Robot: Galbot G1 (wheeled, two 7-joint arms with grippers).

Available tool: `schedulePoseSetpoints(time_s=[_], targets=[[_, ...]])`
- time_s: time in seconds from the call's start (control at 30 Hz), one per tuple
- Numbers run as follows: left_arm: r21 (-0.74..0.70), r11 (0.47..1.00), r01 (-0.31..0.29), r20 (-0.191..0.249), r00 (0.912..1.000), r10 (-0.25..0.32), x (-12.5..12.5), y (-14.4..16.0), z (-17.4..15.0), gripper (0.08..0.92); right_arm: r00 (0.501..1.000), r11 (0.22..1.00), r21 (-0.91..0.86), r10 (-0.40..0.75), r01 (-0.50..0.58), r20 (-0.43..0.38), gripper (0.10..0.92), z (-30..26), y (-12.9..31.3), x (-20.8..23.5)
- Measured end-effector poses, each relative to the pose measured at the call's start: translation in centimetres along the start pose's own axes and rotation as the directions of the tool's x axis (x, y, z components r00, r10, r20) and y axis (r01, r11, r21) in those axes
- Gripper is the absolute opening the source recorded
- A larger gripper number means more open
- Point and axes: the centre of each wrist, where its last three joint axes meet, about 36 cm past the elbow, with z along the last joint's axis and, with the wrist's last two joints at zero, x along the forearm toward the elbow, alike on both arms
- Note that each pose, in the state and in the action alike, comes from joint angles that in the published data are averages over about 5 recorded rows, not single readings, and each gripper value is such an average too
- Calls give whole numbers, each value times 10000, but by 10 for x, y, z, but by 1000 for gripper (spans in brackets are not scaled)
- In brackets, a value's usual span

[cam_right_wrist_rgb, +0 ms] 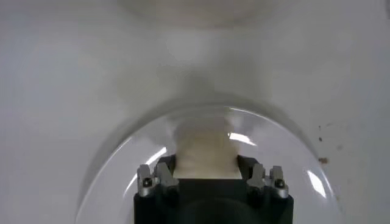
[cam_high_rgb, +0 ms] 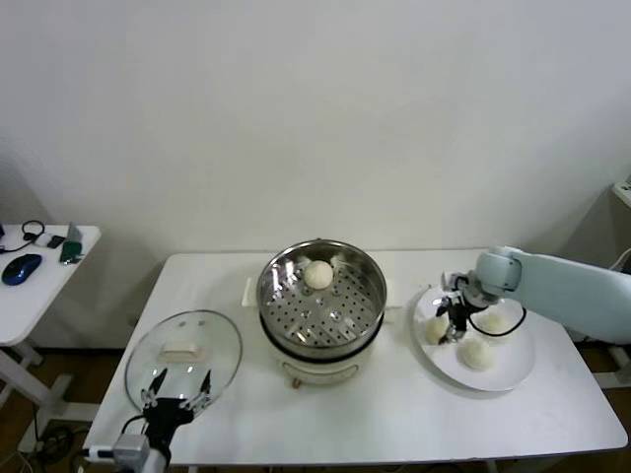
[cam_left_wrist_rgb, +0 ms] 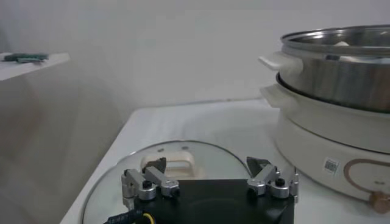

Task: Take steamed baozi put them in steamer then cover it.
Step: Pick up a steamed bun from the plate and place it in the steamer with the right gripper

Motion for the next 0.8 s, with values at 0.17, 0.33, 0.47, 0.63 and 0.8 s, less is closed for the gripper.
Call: schedulePoseSetpoints(time_s=[0.17, 0.33, 0.47, 0.63, 0.8], targets=[[-29, 10000, -22, 69, 10000, 22, 0, 0, -4, 823, 9995, 9984, 504, 239, -249, 202, 679, -29, -22, 64], [-67, 10000, -60, 186, 9998, 62, -1, 0, -9, 823, 9956, 9915, 1095, 635, -709, 696, 679, -79, -35, 139], [-53, 9999, -116, 257, 9996, 118, -3, -1, -12, 823, 9896, 9823, 1601, 787, -976, 1202, 679, -130, -34, 181], [-83, 9998, -193, 290, 9994, 195, -4, -1, -14, 823, 9823, 9652, 2334, 791, -1181, 1700, 679, -202, -25, 204], [-97, 9998, -180, 308, 9994, 183, -6, 0, -15, 823, 9816, 9454, 3055, 595, -1137, 1813, 679, -268, -11, 192]])
